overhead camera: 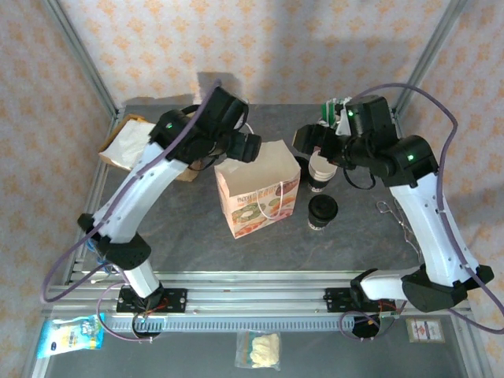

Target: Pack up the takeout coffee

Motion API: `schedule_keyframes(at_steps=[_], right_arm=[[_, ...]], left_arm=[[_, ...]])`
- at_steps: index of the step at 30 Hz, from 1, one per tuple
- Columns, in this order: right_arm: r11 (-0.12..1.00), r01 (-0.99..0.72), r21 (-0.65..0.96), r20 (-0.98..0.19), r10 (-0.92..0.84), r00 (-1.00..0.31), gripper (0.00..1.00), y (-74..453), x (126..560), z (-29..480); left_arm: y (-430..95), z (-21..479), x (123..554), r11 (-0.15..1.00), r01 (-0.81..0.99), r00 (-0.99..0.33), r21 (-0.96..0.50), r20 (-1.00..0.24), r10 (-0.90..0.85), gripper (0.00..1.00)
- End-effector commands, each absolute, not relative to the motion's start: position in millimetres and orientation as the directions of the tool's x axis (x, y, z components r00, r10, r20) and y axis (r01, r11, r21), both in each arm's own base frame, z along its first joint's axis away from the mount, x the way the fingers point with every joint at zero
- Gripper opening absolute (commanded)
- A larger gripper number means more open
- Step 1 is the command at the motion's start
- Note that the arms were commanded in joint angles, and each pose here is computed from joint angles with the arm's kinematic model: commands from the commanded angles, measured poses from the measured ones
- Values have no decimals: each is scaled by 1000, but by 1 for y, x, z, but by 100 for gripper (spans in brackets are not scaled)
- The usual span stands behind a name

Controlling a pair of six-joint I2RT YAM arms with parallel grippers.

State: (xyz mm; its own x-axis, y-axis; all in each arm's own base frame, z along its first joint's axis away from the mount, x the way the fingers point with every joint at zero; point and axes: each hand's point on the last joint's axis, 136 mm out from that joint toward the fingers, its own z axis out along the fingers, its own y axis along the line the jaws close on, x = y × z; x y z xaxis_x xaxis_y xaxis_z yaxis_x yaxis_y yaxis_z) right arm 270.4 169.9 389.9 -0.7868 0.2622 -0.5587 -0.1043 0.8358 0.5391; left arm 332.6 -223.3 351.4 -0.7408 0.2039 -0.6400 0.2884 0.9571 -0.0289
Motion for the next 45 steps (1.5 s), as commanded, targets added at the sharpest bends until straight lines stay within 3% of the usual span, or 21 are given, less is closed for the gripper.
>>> schedule_keyframes(at_steps=[1, 7, 12, 23, 28, 31, 37, 45], right_arm=[[810, -114, 575, -532, 264, -805, 93, 172, 259, 405], [780, -134, 611, -505, 254, -825, 93, 184, 259, 398], [775, -143, 616, -519, 262, -814, 93, 184, 260, 397], [782, -132, 610, -539, 287, -792, 93, 177, 261, 396], [785, -131, 605, -541, 285, -791, 93, 176, 261, 394], [799, -118, 590, -535, 277, -798, 93, 175, 262, 385], [820, -92, 566, -502, 254, -827, 92, 174, 262, 363], [837, -60, 544, -434, 220, -874, 81, 180, 264, 335]], left_arm=[[-229, 334, 338, 914, 405, -736, -14, -598, 317, 89], [-231, 312, 356, 940, 342, -782, 19, -548, 296, 87], [-227, 294, 351, 946, 323, -819, 29, -493, 295, 80], [-235, 265, 336, 942, 334, -852, 44, -413, 322, 42], [-236, 277, 337, 960, 282, -858, 4, -446, 254, 19], [-234, 283, 331, 970, 239, -870, -33, -452, 198, 11], [-217, 283, 314, 992, 81, -899, -98, -436, 31, 3], [-207, 294, 304, 980, -50, -877, -194, -462, -136, 2]])
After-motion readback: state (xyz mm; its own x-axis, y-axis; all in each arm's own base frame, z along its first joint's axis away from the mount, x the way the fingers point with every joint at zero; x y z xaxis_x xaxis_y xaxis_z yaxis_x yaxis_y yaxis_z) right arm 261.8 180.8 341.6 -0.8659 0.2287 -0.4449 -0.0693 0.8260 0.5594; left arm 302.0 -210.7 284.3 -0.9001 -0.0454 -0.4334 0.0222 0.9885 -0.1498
